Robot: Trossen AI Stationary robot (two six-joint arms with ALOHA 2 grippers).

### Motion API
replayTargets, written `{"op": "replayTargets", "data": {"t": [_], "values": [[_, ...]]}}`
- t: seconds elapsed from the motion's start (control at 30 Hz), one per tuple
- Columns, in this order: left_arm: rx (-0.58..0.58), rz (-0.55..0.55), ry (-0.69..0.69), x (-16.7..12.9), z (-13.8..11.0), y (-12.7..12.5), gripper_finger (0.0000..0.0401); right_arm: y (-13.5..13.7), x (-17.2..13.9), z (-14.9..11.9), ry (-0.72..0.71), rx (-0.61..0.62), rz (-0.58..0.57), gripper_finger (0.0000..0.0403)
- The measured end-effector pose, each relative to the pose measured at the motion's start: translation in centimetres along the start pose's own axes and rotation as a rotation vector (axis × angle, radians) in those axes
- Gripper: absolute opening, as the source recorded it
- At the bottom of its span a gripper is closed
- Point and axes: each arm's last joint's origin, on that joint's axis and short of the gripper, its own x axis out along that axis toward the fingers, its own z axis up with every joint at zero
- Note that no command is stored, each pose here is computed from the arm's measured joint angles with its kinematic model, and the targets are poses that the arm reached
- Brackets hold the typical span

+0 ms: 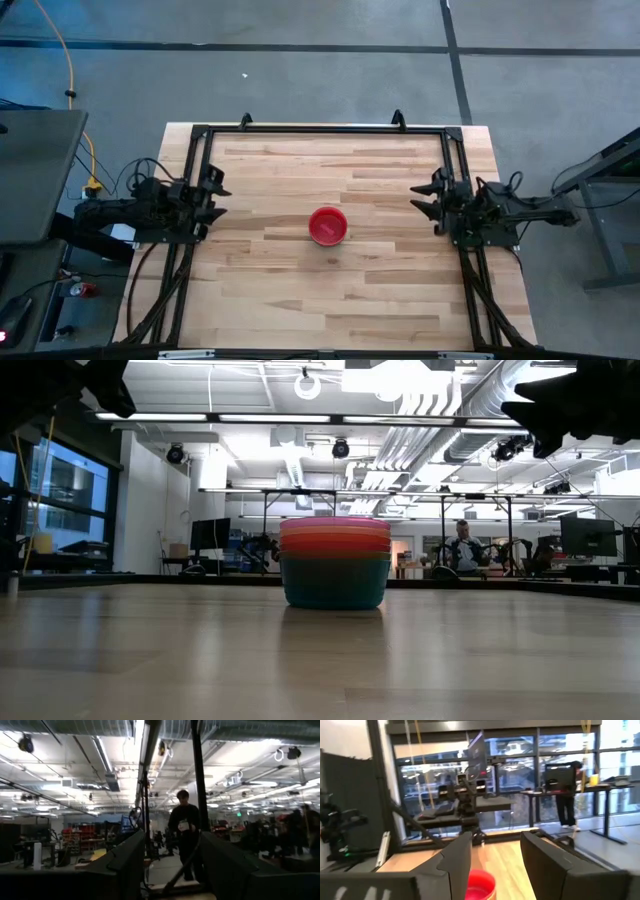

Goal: Nest bowls inside each other
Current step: Return to Home Position

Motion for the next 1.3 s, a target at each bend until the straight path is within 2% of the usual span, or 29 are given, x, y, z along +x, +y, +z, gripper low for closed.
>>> {"op": "replayTargets", "data": {"t": [0.17,0.37,0.53,0.77,1.0,1.3], "values": [[0.0,-0.054,0.065,0.0,-0.6,-0.1,0.0184,0.1,0.0,-0.5,0.028,-0.01,0.049,0.0139],[-0.012,-0.11,0.139,-0.1,-1.3,-0.3,0.0184,0.1,-0.1,-1.5,0.13,0.006,0.051,0.0118],[-0.042,-0.101,0.241,-0.3,-2.3,-0.3,0.0184,0.0,-0.2,-2.2,0.2,0.044,0.034,0.0117],[-0.059,-0.093,0.304,-0.5,-2.9,-0.3,0.0184,-0.1,-0.3,-2.9,0.27,0.068,0.003,0.0118],[-0.113,-0.065,0.414,-0.8,-3.9,-0.2,0.0184,-0.1,-0.3,-2.9,0.26,0.043,-0.016,0.0118],[-0.138,-0.053,0.418,-0.8,-4.0,-0.2,0.0184,-0.1,-0.2,-2.9,0.253,0.093,-0.015,0.0118]]}}
